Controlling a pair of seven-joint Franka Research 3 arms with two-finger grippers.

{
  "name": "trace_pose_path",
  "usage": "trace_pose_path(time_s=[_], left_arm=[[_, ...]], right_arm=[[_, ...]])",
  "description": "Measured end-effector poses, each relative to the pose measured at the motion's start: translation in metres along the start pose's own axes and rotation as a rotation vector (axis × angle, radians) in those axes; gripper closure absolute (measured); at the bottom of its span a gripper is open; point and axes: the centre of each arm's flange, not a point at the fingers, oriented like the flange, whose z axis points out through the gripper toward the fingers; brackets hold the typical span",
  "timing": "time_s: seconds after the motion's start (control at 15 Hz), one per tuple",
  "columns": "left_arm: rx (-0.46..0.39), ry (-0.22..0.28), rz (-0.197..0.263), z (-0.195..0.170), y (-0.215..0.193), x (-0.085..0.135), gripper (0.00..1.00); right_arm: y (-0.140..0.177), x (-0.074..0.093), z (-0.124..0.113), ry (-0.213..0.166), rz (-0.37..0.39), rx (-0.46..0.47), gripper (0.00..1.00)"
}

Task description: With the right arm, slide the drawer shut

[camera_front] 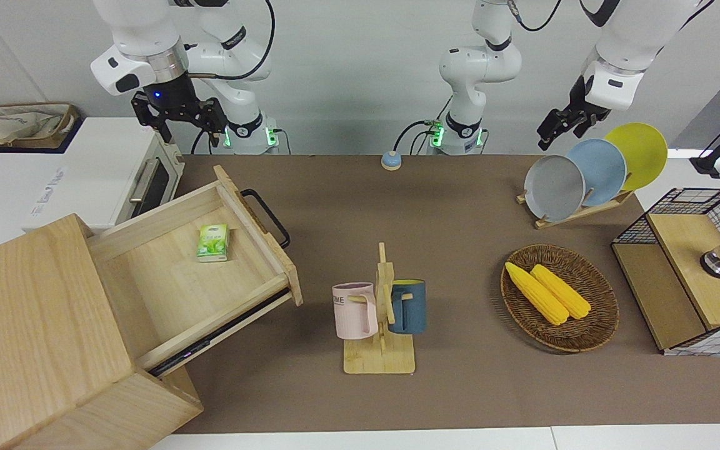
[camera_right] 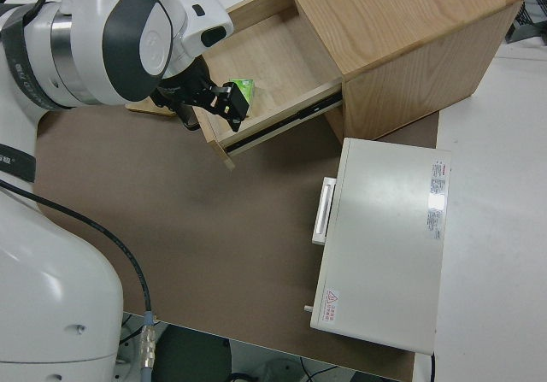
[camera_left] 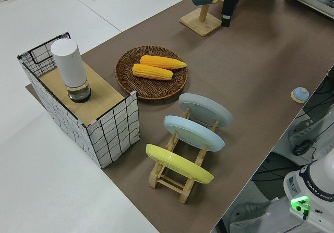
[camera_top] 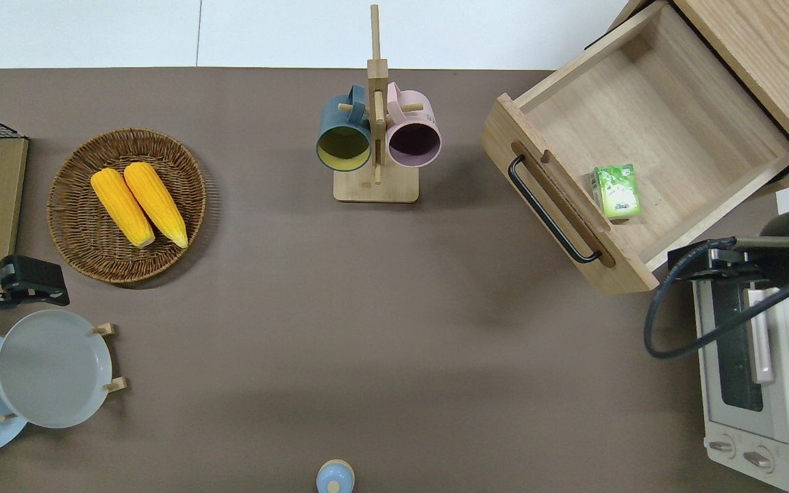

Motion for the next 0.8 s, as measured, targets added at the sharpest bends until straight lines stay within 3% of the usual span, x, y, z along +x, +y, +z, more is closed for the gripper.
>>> trace_pose_path(time_s=[0.67, 0.8], left_arm=[[0.0, 0.0, 0.0, 0.0, 0.0, 0.0, 0.0], [0.0, 0.0, 0.0, 0.0, 0.0, 0.0, 0.0]], right_arm=[[-0.0039, -0.0007, -0.003, 0.009, -0.007, 0.001, 0.03], [-0.005, -0.0009, -0.003, 0.009, -0.009, 0.001, 0.21]])
